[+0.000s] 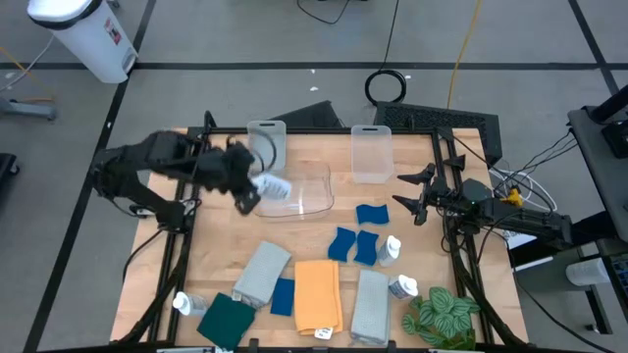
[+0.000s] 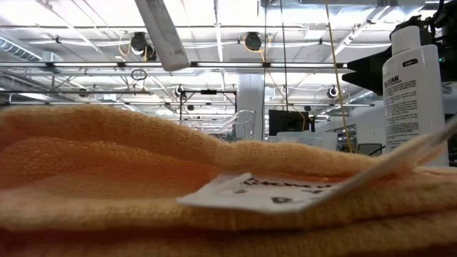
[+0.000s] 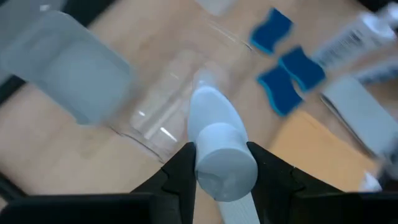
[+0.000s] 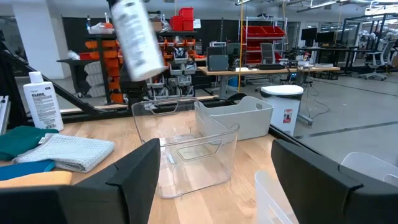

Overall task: Pick & Place Kitchen Items
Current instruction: Put the white plastic restorer bottle into the gray bin

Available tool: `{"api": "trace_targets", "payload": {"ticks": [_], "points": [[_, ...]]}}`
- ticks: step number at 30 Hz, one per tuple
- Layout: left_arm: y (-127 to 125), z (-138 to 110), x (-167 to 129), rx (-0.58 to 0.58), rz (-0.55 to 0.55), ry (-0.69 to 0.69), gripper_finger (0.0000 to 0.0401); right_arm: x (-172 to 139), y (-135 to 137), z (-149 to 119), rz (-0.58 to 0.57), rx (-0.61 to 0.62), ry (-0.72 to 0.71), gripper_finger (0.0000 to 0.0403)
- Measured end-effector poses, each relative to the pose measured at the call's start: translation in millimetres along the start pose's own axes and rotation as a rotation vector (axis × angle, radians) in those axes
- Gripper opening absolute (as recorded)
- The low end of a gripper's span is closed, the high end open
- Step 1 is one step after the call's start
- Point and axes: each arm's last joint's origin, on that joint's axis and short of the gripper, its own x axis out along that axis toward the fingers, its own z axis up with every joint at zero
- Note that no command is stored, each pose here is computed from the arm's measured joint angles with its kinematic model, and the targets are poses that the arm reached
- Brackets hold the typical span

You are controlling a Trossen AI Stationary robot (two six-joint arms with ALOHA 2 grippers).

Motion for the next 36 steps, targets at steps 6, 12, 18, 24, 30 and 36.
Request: {"api": "trace_targets", "payload": {"ticks": [6,12,18,24,30,36], "points": [[41.8,29.2,9.6,-0.082,0.102,-0.018,0.0117,0.0,0.0,0.0,0.0,0.0,0.0,0.0279],[84.1,51.7,13.6,-0.137,0.152,-0.044,0.0117,0.0,0.0,0.0,0.0,0.0,0.0,0.0279],[120.6,68.9,16.7,-0.177,0.16,-0.076,0.0117,0.0,0.0,0.1,0.0,0.0,0.0,0.0279],[148.6,87.2,43.8,-0.18,0.18,0.005,0.0117,0.0,0.0,0.1,0.0,0.0,0.0,0.0279],[177.1,107.5,90.2,-0.184,0.22,0.126,0.0117,0.0,0.0,0.1,0.0,0.0,0.0,0.0279],[203.7,122.5,132.5,-0.217,0.209,0.188,0.0117,0.0,0.0,0.1,0.0,0.0,0.0,0.0279]]}}
